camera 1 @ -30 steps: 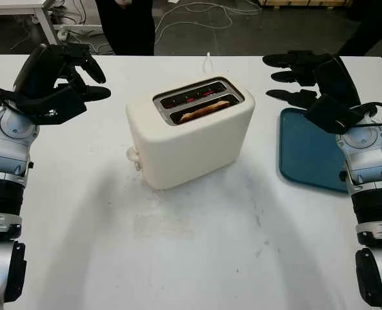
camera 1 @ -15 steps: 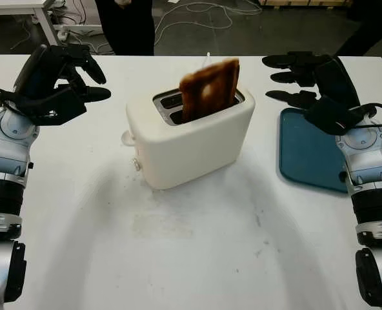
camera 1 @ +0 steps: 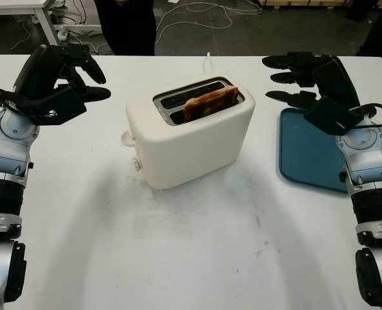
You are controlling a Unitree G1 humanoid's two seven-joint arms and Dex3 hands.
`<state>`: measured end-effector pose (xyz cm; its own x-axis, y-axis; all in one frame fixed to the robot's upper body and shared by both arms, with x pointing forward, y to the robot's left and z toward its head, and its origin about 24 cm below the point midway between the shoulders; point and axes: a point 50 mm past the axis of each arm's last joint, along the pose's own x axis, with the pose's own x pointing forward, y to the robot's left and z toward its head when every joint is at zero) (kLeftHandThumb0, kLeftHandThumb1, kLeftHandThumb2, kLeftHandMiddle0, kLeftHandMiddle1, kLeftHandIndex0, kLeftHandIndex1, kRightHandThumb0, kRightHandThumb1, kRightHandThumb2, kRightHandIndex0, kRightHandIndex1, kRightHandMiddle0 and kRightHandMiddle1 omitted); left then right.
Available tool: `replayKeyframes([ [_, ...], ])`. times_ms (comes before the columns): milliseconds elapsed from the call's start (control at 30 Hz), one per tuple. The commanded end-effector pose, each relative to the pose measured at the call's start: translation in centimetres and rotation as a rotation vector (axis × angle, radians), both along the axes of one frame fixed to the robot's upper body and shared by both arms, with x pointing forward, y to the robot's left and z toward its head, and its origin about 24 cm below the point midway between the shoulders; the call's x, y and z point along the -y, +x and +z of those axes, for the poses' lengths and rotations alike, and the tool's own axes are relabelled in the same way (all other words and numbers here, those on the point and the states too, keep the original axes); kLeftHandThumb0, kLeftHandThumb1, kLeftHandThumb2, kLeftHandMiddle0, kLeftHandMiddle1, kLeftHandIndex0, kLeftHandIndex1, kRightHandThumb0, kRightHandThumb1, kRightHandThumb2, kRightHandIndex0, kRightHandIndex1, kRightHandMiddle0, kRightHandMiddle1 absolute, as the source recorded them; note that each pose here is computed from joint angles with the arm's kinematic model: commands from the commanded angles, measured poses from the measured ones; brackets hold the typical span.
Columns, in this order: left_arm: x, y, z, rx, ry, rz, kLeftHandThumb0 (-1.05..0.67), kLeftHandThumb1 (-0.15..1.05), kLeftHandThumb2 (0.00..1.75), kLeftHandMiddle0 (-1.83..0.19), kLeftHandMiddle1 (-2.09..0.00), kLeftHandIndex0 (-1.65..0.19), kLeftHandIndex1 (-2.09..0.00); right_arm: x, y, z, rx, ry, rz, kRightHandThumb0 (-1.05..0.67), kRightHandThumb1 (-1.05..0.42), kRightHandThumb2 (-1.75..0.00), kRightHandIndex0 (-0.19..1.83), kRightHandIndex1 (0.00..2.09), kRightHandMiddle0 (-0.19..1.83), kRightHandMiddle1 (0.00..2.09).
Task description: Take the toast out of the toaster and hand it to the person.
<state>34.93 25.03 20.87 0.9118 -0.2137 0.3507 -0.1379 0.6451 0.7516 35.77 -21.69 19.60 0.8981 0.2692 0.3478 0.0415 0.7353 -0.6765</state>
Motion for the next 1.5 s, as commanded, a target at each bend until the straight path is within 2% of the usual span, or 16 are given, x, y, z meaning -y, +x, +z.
replayKeyframes([
  [0, -0.3, 0.0, 0.0, 0.006, -0.006, 0.007, -1.05, 0.88, 0.0, -0.96, -1.2, -0.83, -1.22, -0.5, 0.0, 2.5, 0.1, 0.007, 0.04, -0.18, -0.7, 0.0, 0.95, 0.02, 0.85, 0.02],
  [133, -0.2, -0.1, 0.0, 0.005, -0.002, 0.002, -1.05, 0.88, 0.0, -0.96, -1.2, -0.83, -1.22, -1.3, 0.0, 5.7, 0.179, 0.009, 0.12, -0.22, -0.64, 0.0, 0.97, 0.03, 0.86, 0.03],
  [233, -0.3, -0.1, 0.0, 0.004, -0.009, 0.001, -1.05, 0.88, 0.0, -0.96, -1.2, -0.83, -1.21, -2.2, -0.2, 7.7, 0.218, -0.014, 0.199, -0.18, -0.6, 0.0, 0.96, 0.02, 0.87, 0.02],
  [333, -0.2, -0.1, 0.0, -0.002, -0.008, 0.008, -1.05, 0.87, 0.0, -0.97, -1.19, -0.83, -1.2, -3.5, -0.5, 9.1, 0.253, -0.065, 0.268, -0.32, -0.57, -0.01, 0.95, 0.02, 0.88, 0.03],
  [433, -0.3, -0.1, 0.0, -0.002, -0.013, 0.009, -1.05, 0.86, 0.0, -0.97, -1.19, -0.84, -1.2, -4.6, -0.8, 9.6, 0.278, -0.118, 0.305, -0.51, -0.55, 0.0, 0.97, 0.04, 0.91, 0.04],
  [600, -0.4, -0.2, -0.1, -0.014, -0.014, 0.025, -1.05, 0.86, 0.0, -0.97, -1.18, -0.84, -1.2, -6.5, -1.2, 9.3, 0.29, -0.236, 0.391, -0.69, -0.59, -0.02, 0.98, 0.05, 0.93, 0.04],
  [833, -0.4, -0.2, -0.1, -0.018, -0.008, 0.023, -1.05, 0.87, 0.01, -0.96, -1.18, -0.82, -1.2, -8.1, -1.1, 8.6, 0.286, -0.346, 0.42, -0.75, -0.63, -0.01, 1.01, 0.1, 0.96, 0.05],
  [933, -0.4, -0.2, -0.1, -0.006, -0.002, 0.025, -1.05, 0.88, 0.01, -0.97, -1.18, -0.83, -1.2, -8.7, -1.0, 8.3, 0.256, -0.347, 0.453, -0.71, -0.63, -0.01, 0.99, 0.15, 0.95, 0.04],
  [967, -0.4, -0.2, -0.2, -0.009, -0.007, 0.024, -1.05, 0.87, 0.0, -0.97, -1.18, -0.83, -1.2, -8.9, -0.9, 8.1, 0.249, -0.35, 0.461, -0.71, -0.64, 0.0, 0.94, 0.24, 0.95, 0.04],
  [1000, -0.4, -0.2, -0.2, -0.015, -0.01, 0.028, -1.05, 0.87, 0.0, -0.97, -1.18, -0.83, -1.2, -9.1, -0.9, 8.0, 0.244, -0.356, 0.466, -0.72, -0.65, 0.0, 0.81, 0.49, 0.95, 0.04],
  [1033, -0.4, -0.2, -0.2, -0.015, -0.011, 0.028, -1.05, 0.86, 0.0, -0.97, -1.18, -0.83, -1.2, -9.2, -0.9, 7.9, 0.24, -0.363, 0.471, -0.72, -0.66, 0.0, 0.74, 0.61, 0.95, 0.04],
  [1100, -0.4, -0.2, -0.1, -0.019, -0.009, 0.033, -1.05, 0.86, 0.0, -0.97, -1.18, -0.83, -1.19, -9.4, -0.9, 7.6, 0.236, -0.367, 0.486, -0.7, -0.67, 0.0, 0.68, 0.71, 0.95, 0.04],
  [1233, -0.4, -0.2, -0.1, -0.016, -0.012, 0.028, -1.05, 0.86, 0.0, -0.97, -1.18, -0.84, -1.19, -9.7, -0.8, 7.2, 0.214, -0.379, 0.499, -0.65, -0.67, 0.0, 0.65, 0.74, 0.94, 0.03],
  [1467, -0.4, -0.2, -0.2, -0.016, -0.018, 0.027, -1.05, 0.87, 0.0, -0.98, -1.17, -0.84, -1.18, -10.1, -0.4, 6.5, 0.181, -0.405, 0.489, -0.68, -0.67, 0.0, 0.62, 0.73, 0.93, 0.02],
])
